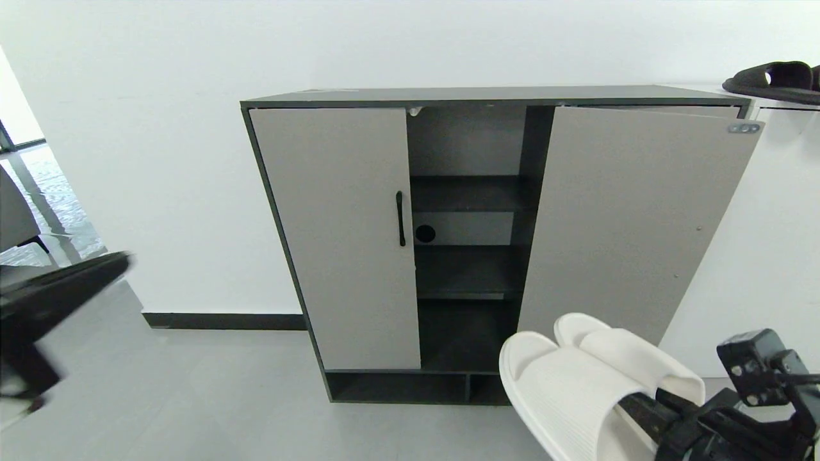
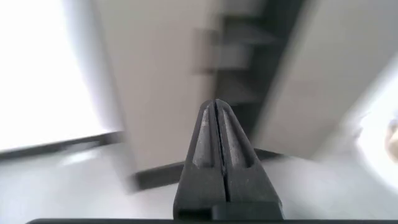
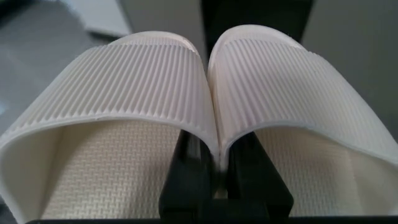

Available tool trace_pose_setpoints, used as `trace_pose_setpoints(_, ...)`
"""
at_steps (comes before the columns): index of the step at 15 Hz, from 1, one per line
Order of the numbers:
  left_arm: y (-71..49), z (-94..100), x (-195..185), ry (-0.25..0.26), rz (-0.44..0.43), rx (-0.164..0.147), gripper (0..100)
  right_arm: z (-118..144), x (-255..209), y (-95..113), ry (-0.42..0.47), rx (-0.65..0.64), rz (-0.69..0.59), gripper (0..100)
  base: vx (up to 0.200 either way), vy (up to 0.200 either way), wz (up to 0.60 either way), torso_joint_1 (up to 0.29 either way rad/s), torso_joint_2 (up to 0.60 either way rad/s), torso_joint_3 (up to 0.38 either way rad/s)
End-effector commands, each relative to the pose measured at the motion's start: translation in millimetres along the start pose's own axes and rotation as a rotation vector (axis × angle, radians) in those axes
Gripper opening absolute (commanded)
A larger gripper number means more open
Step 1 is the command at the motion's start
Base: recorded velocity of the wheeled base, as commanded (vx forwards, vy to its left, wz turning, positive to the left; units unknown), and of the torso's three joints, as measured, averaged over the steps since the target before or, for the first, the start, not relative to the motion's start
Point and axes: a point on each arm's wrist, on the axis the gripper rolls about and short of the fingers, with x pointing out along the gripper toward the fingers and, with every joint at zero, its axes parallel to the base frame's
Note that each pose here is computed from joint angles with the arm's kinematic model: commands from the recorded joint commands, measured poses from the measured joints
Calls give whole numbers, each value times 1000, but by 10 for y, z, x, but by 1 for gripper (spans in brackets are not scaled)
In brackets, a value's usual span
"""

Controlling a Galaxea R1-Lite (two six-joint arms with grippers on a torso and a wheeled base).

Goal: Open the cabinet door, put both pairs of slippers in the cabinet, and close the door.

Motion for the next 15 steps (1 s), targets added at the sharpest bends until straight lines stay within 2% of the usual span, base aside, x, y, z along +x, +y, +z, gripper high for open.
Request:
trace_pose_setpoints(1, -52, -774, -1607, -200, 494, -11, 0, 50, 170, 49, -15, 3, -70, 0, 0, 0, 0, 0, 0, 0)
trace_pose_setpoints(2, -53, -949, -1592, -176, 521, -15, 0, -1, 233, 47, 6, -11, -106, 0, 0, 0, 0, 0, 0, 0)
trace_pose_setpoints(4, -12, -1107, -1459, -137, 525, -79, 0, -53, 265, 30, 19, -15, -118, 0, 0, 0, 0, 0, 0, 0)
trace_pose_setpoints(5, 5, -1297, -1303, -73, 397, -76, 0, -63, 279, 31, 19, -15, -120, 0, 0, 0, 0, 0, 0, 0)
trace_pose_setpoints(6, 25, -1452, -1192, -38, 340, -71, 0, -72, 289, 30, 23, -17, -122, 0, 0, 0, 0, 0, 0, 0)
trace_pose_setpoints(7, 66, -1637, -1070, -25, 350, -22, 0, -79, 288, 31, 26, -18, -121, 0, 0, 0, 0, 0, 0, 0)
trace_pose_setpoints(8, 89, -1718, -985, -94, 342, 36, 0, -80, 288, 27, 25, -18, -123, 0, 0, 0, 0, 0, 0, 0)
trace_pose_setpoints(9, 81, -1714, -983, -96, 304, 49, 0, -73, 286, 28, 20, -15, -122, 0, 0, 0, 0, 0, 0, 0)
trace_pose_setpoints(10, 67, -1728, -980, -77, 241, 84, 0, -58, 287, 35, 5, -10, -117, 0, 0, 0, 0, 0, 0, 0)
trace_pose_setpoints(11, 56, -1767, -974, -31, 183, 138, 0, -63, 280, 31, 0, -7, -116, 0, 0, 0, 0, 0, 0, 0)
trace_pose_setpoints(13, 56, -1765, -973, -37, 180, 125, 0, -93, 247, 10, 0, -7, -116, 0, 0, 0, 0, 0, 0, 0)
trace_pose_setpoints(15, 66, -1765, -975, -43, 224, 64, 0, -97, 235, 4, -5, -4, -115, 0, 0, 0, 0, 0, 0, 0)
